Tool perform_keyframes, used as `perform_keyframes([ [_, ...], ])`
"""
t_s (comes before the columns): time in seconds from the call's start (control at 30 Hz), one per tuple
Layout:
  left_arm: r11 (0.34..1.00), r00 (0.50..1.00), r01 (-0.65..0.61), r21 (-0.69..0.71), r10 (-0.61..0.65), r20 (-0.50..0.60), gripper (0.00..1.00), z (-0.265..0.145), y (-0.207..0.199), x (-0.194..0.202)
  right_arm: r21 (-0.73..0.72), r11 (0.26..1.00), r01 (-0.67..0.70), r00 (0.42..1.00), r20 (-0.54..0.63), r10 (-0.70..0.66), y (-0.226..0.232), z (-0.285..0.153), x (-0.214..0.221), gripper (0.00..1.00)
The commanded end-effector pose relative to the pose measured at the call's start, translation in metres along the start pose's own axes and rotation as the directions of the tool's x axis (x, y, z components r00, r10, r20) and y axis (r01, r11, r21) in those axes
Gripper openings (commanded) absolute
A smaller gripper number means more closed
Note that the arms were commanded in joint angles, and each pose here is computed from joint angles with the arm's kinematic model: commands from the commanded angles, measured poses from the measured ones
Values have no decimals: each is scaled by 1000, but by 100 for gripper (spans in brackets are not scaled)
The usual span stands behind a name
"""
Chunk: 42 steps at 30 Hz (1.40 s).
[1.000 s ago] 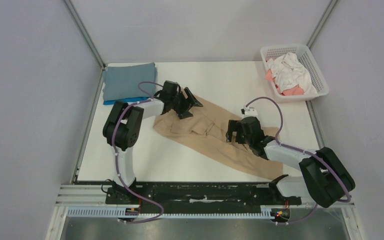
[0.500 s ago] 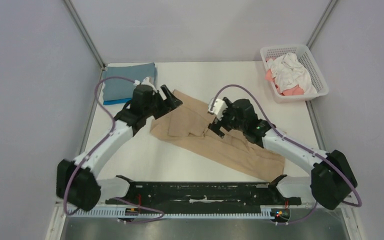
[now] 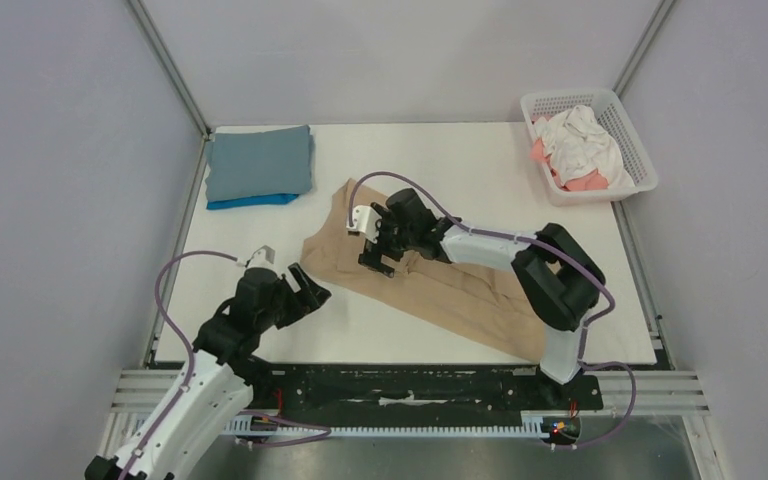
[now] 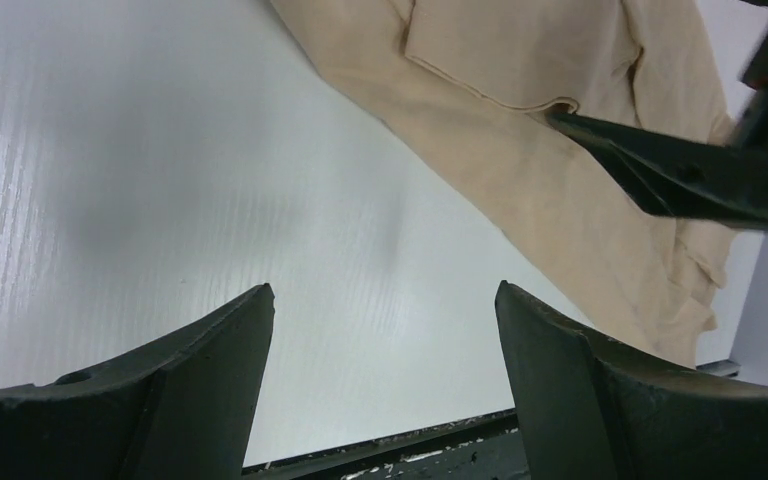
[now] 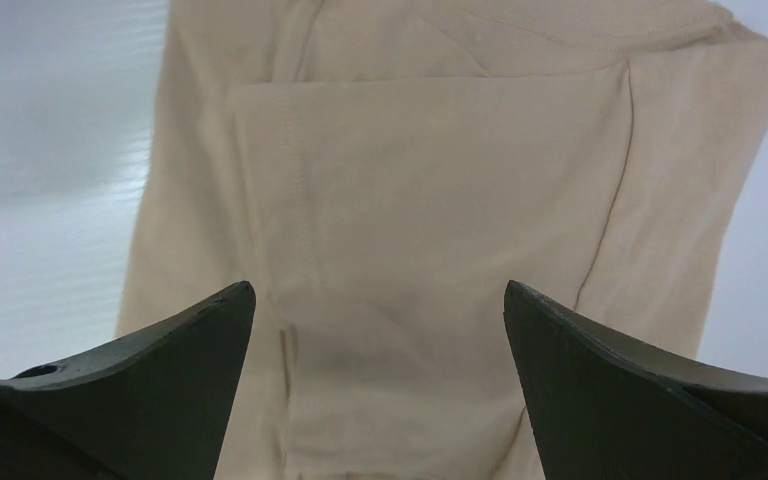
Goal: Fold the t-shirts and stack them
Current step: Rotate the tshirt 90 degrees
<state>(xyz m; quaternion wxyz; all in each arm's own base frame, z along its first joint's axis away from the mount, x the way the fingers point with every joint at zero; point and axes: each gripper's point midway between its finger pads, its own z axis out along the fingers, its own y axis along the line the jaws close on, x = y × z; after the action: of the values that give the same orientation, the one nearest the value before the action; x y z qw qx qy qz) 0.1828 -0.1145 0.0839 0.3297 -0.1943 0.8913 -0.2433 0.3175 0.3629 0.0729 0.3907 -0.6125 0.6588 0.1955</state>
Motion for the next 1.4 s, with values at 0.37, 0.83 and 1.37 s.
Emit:
perform_keyframes([
  [0.37, 992, 996, 7, 124, -17, 86, 88, -6, -22, -15, 396, 745, -537, 827, 76, 557, -139, 92, 32, 98],
  [0.83, 982, 999, -43, 182, 37, 34, 88, 22, -52, -24, 609, -26, -793, 375, 521, 767, -292, 19, 156, 98],
  [1.37, 959, 993, -64, 275, 88, -74, 88, 34, -71, -6, 651, 304, -696, 666, 426, 612, -294, -118, 48, 98],
])
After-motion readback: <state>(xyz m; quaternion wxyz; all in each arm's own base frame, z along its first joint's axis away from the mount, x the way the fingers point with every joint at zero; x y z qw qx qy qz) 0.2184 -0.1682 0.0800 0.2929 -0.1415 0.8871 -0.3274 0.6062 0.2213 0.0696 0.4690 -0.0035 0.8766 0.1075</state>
